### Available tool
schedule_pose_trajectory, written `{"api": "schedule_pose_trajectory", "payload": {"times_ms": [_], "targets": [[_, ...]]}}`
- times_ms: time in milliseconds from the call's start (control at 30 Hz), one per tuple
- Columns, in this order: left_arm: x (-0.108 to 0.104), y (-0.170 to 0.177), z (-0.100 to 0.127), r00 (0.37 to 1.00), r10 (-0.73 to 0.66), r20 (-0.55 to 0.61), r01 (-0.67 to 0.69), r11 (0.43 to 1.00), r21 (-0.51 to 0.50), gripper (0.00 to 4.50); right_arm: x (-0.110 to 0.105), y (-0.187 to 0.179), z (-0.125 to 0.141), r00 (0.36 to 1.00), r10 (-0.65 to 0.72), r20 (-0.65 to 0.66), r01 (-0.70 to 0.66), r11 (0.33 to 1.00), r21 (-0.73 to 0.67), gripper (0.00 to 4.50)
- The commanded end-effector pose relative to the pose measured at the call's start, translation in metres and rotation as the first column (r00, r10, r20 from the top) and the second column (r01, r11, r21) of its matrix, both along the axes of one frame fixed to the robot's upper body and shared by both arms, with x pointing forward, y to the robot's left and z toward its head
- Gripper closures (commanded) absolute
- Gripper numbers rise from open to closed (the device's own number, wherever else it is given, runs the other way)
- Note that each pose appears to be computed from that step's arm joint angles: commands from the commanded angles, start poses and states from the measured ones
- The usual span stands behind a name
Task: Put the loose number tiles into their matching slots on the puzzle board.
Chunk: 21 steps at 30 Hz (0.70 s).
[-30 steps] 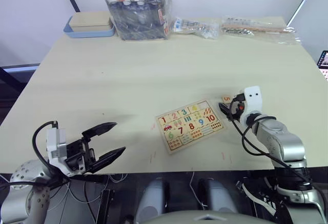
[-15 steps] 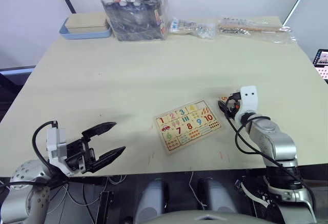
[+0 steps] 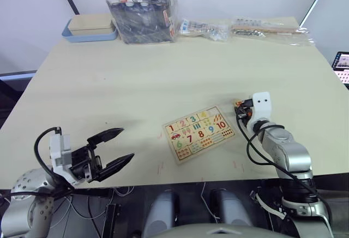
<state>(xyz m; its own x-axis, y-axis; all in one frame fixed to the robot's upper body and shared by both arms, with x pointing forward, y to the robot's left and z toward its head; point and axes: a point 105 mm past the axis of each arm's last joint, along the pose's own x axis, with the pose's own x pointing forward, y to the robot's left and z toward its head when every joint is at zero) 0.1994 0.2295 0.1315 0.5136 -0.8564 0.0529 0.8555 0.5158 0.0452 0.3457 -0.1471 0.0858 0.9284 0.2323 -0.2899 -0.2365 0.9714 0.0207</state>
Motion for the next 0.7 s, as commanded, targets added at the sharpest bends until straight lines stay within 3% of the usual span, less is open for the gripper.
{"api": "schedule_pose_trajectory", "payload": {"times_ms": [33,133,267,400,500,567,700], "targets": [[-0.002,-0.006,0.012,0.999,-0.03,0.046,0.03,0.999,-0.01,0.0,-0.001,0.002,0.014,0.997,0.061,0.049,-0.06,0.998,-0.016,3.64],[-0.001,-0.007,0.013,0.998,-0.033,0.047,0.034,0.999,-0.013,0.0,-0.001,0.002,0.02,0.992,0.114,0.059,-0.113,0.993,-0.03,3.64],[0.0,-0.008,0.013,0.998,-0.039,0.044,0.04,0.999,-0.016,0.0,-0.006,0.012,0.035,0.95,0.306,0.058,-0.301,0.951,-0.076,3.64],[0.001,-0.009,0.013,0.998,-0.043,0.04,0.043,0.999,-0.015,0.0,-0.01,0.019,0.052,0.868,0.495,0.019,-0.487,0.86,-0.155,3.64],[0.002,-0.01,0.013,0.998,-0.046,0.037,0.047,0.999,-0.013,0.0,-0.014,0.025,0.07,0.762,0.645,-0.045,-0.637,0.737,-0.224,3.64],[0.002,-0.01,0.013,0.998,-0.049,0.035,0.049,0.999,-0.012,0.0,-0.02,0.028,0.079,0.653,0.746,-0.134,-0.747,0.603,-0.281,3.64],[0.001,-0.011,0.014,0.998,-0.05,0.036,0.051,0.999,-0.011,0.0,-0.022,0.028,0.092,0.51,0.815,-0.275,-0.843,0.41,-0.349,3.64]]}}
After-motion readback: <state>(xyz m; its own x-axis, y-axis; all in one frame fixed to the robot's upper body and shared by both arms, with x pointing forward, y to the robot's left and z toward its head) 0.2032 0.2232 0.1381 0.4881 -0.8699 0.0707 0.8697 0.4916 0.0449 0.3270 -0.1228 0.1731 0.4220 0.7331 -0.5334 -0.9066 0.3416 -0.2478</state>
